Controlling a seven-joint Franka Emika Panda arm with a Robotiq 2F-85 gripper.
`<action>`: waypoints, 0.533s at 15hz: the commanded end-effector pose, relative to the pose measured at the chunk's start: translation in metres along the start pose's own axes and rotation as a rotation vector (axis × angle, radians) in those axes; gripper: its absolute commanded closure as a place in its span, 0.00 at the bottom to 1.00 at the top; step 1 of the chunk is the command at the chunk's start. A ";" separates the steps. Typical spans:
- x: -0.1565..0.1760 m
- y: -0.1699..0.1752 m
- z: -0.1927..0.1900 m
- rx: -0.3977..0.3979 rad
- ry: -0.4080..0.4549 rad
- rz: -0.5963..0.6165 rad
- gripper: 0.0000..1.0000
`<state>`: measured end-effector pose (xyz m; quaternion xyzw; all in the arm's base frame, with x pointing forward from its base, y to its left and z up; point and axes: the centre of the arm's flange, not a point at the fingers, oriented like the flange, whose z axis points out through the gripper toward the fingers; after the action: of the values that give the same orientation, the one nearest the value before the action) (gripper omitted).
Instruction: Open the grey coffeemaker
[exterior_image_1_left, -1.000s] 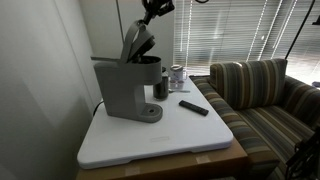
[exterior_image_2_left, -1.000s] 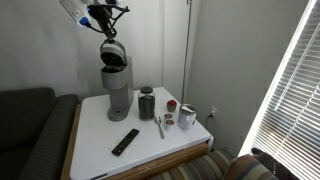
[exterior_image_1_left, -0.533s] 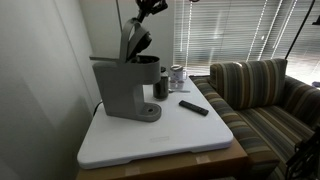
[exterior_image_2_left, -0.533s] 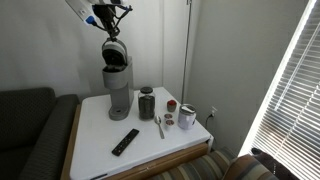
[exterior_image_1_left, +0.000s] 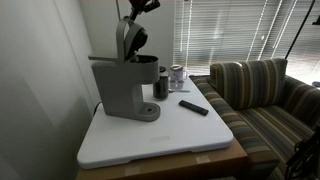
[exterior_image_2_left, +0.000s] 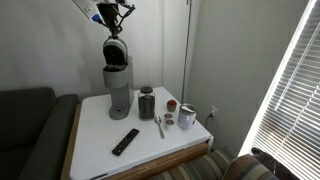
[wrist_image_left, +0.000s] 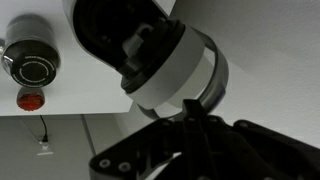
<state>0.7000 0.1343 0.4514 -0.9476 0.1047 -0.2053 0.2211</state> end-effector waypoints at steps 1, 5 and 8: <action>0.011 0.004 0.023 0.006 -0.037 -0.010 1.00; 0.004 0.012 0.013 0.006 -0.023 0.003 1.00; -0.010 0.023 0.002 -0.026 -0.022 0.033 1.00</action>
<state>0.7056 0.1322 0.4510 -0.9477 0.1062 -0.2020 0.2233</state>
